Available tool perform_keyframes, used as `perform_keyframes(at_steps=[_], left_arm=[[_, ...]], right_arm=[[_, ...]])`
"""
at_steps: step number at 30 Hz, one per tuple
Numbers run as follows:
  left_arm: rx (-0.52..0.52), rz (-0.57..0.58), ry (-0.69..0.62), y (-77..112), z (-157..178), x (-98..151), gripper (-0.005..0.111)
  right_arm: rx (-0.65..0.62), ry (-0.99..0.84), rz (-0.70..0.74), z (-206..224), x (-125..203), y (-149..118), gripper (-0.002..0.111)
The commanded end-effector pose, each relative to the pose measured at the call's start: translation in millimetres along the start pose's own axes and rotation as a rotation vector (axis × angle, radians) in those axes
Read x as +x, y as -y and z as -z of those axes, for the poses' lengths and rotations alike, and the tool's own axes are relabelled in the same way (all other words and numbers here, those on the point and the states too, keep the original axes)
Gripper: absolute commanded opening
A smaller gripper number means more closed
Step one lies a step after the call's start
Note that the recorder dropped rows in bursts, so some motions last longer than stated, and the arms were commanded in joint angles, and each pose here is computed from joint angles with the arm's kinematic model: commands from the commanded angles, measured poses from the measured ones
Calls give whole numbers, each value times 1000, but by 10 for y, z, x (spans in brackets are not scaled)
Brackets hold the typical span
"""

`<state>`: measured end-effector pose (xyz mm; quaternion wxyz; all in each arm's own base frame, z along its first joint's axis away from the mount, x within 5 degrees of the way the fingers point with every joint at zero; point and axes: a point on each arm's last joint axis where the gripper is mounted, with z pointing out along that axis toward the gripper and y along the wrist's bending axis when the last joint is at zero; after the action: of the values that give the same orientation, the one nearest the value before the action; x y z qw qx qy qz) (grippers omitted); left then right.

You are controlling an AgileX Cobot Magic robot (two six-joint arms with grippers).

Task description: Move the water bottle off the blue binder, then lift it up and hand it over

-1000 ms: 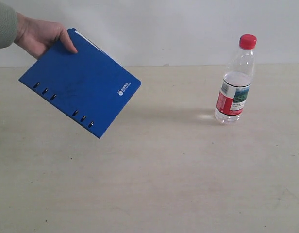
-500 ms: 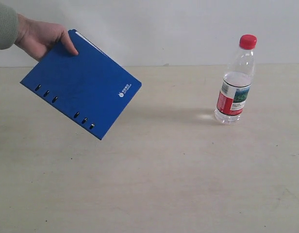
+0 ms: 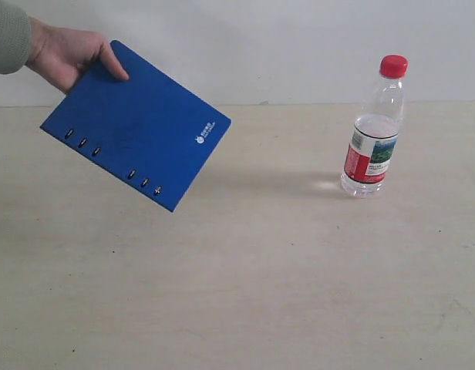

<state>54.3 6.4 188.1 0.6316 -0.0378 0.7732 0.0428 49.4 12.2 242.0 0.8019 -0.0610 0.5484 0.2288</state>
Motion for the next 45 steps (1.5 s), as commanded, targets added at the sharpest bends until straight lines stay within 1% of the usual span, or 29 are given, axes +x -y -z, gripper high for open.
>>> perform_keyframes(at_steps=[1, 6, 36, 45], left_arm=[[10, -7, -4, 6, -1, 13, 4], [39, -14, -1, 23, -1, 11, 4], [39, -14, -1, 23, -1, 11, 4], [39, -14, -1, 23, -1, 11, 4]], right_arm=[[-1, 2, 7, 7, 7, 1, 0], [-1, 2, 7, 7, 7, 1, 0], [-5, -5, 7, 7, 13, -2, 0], [-13, -1, 49, 7, 11, -9, 0]])
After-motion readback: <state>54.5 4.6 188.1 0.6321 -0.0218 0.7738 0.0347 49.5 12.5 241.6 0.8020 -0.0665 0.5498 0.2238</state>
